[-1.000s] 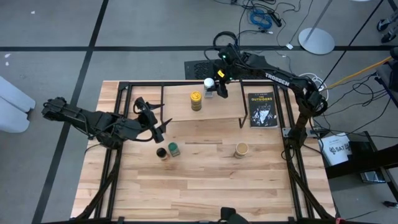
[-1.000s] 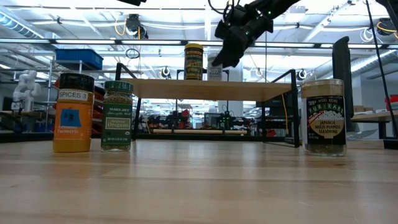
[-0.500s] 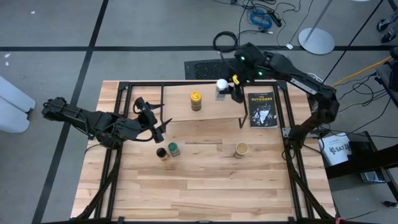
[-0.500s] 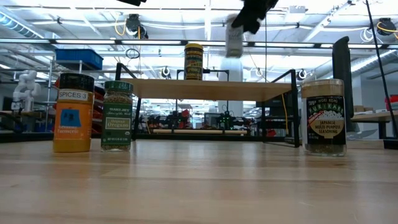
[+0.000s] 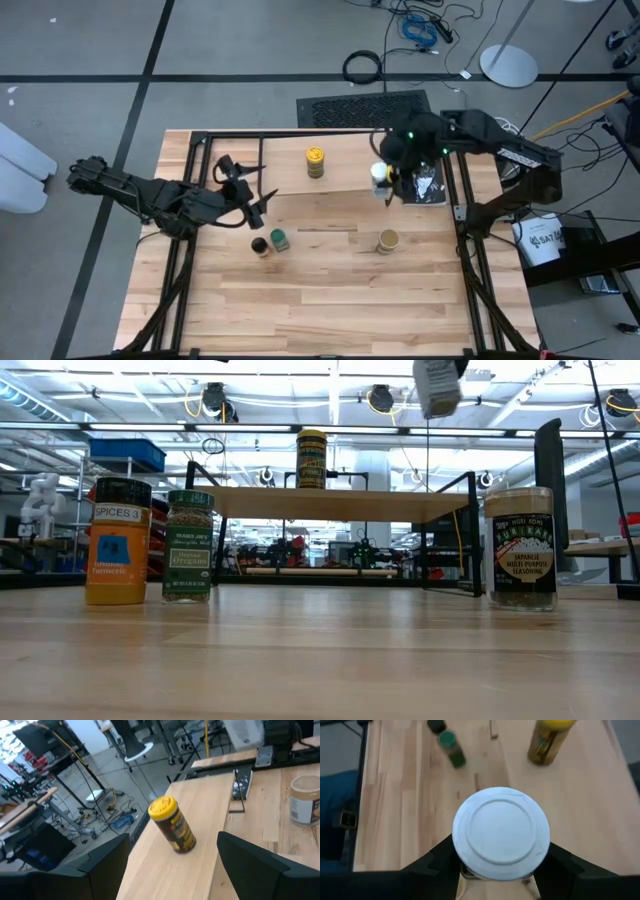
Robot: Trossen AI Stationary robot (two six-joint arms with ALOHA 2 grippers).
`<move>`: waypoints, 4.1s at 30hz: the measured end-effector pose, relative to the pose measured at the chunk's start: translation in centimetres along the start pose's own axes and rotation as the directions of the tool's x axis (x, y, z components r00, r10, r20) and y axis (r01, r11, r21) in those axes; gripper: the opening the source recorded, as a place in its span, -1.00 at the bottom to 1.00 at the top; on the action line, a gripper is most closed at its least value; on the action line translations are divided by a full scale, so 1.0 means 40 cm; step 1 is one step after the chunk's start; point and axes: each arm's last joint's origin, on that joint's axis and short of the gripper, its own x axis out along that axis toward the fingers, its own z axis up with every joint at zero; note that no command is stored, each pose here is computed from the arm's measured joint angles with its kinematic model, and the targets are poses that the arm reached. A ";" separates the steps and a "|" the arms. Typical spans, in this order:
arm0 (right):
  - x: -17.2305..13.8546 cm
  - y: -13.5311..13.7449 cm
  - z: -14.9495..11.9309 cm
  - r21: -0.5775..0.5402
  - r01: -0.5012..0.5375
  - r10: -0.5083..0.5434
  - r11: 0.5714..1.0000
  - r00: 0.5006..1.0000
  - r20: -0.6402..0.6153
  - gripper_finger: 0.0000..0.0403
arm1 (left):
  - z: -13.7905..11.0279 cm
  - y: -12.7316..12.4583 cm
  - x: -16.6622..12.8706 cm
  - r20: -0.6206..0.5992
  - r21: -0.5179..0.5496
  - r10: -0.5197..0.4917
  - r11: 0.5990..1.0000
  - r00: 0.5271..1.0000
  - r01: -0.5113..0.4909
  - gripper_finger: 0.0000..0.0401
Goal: Shelf spices
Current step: Remove the white seasoning bottle from the shelf, then remove the yellow seasoning bottle from the shelf
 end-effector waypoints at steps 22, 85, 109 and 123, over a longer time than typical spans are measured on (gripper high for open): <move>0.031 0.220 -0.296 0.250 0.101 -0.082 0.963 0.993 -0.084 -0.08 | 0.011 -0.003 0.000 0.041 -0.055 -0.059 0.997 0.997 0.061 0.55; 0.393 0.349 -0.555 0.212 0.398 -0.385 0.893 0.918 -0.101 0.20 | 0.041 -0.002 -0.003 0.151 -0.048 -0.120 0.991 0.981 0.128 0.55; 0.308 0.323 -0.530 0.305 0.299 -0.310 0.904 0.951 -0.010 0.46 | 0.049 0.102 0.072 0.110 -0.191 -0.211 0.954 0.971 0.229 0.55; 0.250 0.287 -0.504 0.279 0.242 -0.268 0.929 0.962 0.057 0.46 | -0.012 0.180 0.247 -0.048 -0.249 -0.286 0.931 0.957 0.265 0.66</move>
